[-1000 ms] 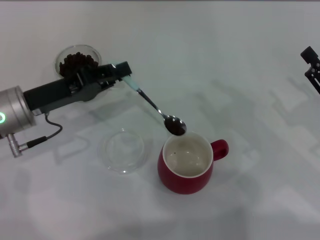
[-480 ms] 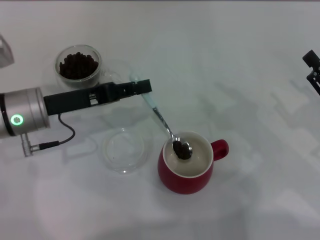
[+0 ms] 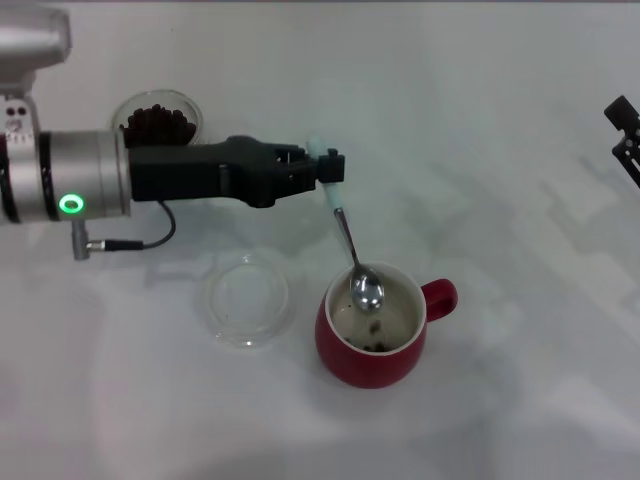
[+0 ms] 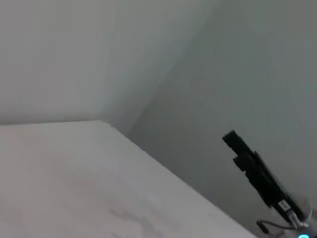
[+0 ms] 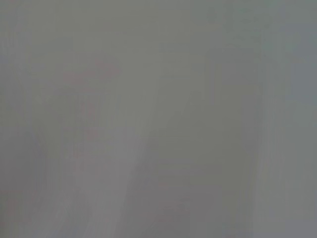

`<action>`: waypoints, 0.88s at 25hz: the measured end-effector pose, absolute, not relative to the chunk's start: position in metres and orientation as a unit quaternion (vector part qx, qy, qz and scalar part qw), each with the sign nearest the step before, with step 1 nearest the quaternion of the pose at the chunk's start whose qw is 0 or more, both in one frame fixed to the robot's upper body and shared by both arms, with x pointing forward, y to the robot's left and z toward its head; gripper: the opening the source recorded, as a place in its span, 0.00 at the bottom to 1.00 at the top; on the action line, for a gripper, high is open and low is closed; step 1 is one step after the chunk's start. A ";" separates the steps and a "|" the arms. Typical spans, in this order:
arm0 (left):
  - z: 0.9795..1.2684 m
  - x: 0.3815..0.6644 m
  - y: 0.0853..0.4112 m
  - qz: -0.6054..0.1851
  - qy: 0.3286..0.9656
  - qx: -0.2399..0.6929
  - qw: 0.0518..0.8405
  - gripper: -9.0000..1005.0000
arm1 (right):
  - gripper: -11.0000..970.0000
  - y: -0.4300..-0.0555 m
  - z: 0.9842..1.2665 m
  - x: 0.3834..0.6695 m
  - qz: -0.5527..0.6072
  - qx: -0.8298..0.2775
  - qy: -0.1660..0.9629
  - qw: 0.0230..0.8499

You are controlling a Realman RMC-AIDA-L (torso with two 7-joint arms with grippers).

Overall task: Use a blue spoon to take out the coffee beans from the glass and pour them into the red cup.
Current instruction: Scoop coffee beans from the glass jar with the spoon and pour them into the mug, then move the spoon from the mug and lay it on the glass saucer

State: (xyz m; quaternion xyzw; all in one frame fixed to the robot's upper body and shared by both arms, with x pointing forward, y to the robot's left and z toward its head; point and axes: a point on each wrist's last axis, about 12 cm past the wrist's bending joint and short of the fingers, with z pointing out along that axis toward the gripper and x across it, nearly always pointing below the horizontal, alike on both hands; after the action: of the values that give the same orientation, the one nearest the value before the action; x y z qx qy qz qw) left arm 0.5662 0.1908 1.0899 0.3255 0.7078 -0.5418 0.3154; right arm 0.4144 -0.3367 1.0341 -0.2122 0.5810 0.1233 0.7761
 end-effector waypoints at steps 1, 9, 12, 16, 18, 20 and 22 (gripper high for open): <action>1.092 0.568 0.189 -0.538 0.705 0.334 0.318 0.16 | 0.63 -0.337 1.034 0.415 0.123 -0.212 0.581 0.776; 1.116 0.577 0.186 -0.568 0.668 0.346 0.334 0.16 | 0.63 -0.338 1.034 0.414 0.121 -0.208 0.581 0.778; 1.125 0.575 0.193 -0.596 0.648 0.336 0.334 0.16 | 0.63 -0.338 1.035 0.414 0.121 -0.208 0.580 0.778; 1.129 0.569 0.211 -0.620 0.637 0.300 0.346 0.16 | 0.63 -0.338 1.035 0.414 0.122 -0.208 0.579 0.779; 1.124 0.566 0.229 -0.611 0.651 0.267 0.363 0.16 | 0.63 -0.337 1.035 0.414 0.122 -0.208 0.578 0.779; 1.120 0.563 0.239 -0.604 0.659 0.249 0.373 0.17 | 0.63 -0.337 1.035 0.414 0.122 -0.208 0.578 0.780; 1.107 0.551 0.267 -0.583 0.681 0.199 0.395 0.17 | 0.63 -0.337 1.035 0.414 0.122 -0.208 0.578 0.779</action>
State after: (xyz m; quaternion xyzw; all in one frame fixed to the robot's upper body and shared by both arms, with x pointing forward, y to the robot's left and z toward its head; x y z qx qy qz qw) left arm 0.5510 0.2670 1.1067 0.1993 0.6813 -0.5831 0.3952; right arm 0.4143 -0.3375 1.0352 -0.2083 0.5781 0.1222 0.7794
